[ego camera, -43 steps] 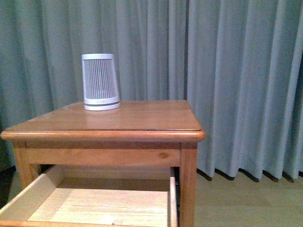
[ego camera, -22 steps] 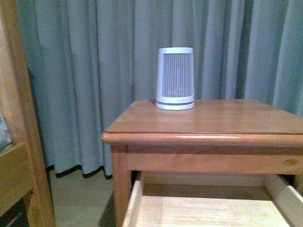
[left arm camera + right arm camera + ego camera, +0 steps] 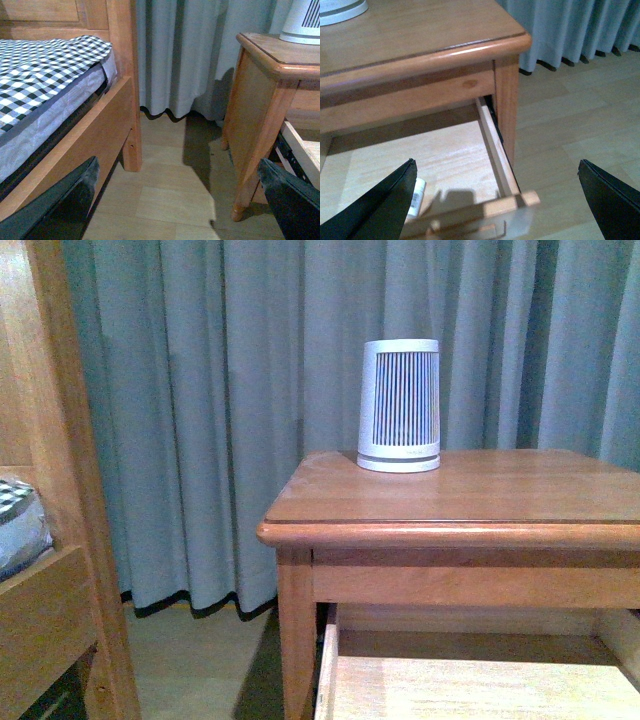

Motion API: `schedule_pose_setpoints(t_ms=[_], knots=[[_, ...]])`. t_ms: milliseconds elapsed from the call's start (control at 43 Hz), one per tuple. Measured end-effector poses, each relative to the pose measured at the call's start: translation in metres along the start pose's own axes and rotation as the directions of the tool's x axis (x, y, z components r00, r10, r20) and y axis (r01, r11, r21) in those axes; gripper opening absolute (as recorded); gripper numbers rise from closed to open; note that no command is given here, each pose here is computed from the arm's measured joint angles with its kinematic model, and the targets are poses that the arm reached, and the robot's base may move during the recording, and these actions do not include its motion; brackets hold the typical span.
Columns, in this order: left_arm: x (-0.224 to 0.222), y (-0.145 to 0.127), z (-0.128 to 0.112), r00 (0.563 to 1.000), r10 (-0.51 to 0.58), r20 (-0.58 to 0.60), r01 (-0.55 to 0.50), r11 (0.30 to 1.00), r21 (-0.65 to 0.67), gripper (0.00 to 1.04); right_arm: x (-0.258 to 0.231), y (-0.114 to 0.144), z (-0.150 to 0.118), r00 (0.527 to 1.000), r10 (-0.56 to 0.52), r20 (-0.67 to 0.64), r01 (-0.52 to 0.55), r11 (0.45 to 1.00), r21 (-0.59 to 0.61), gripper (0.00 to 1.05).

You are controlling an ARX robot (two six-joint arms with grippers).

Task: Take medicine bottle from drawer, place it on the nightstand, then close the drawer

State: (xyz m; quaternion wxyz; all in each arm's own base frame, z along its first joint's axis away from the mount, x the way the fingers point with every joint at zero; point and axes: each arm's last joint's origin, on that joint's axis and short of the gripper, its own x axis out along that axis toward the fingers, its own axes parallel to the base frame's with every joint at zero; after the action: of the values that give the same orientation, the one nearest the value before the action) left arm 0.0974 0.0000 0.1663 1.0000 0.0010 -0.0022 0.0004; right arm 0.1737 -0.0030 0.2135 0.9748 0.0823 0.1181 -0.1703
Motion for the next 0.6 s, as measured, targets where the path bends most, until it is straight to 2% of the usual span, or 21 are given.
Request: schedule_pose_setpoints(t_ms=[186,256,348,418,604], knots=[[0.000,0.000,0.000,1.000,0.000,0.000,0.000,1.000,0.000,0.98,0.053,0.035,0.020,0.982,0.033,-0.184,-0.037,0.999,-0.022,0.98],[0.000,0.000,0.000,1.000,0.000,0.000,0.000,1.000,0.000,0.98,0.076,0.055,0.020,0.949,0.061,-0.311,-0.068,0.998,-0.013,0.98],[0.000,0.000,0.000,1.000,0.000,0.000,0.000,1.000,0.000,0.98,0.100,0.076,0.011,0.884,0.072,-0.463,-0.081,0.997,0.001,0.98],[0.000,0.000,0.000,1.000,0.000,0.000,0.000,1.000,0.000,0.98,0.119,0.089,-0.003,0.828,0.043,-0.560,-0.061,0.998,-0.013,0.98],[0.000,0.000,0.000,1.000,0.000,0.000,0.000,1.000,0.000,0.98,0.150,0.102,-0.023,0.794,-0.022,-0.608,-0.011,0.999,-0.050,0.98]])
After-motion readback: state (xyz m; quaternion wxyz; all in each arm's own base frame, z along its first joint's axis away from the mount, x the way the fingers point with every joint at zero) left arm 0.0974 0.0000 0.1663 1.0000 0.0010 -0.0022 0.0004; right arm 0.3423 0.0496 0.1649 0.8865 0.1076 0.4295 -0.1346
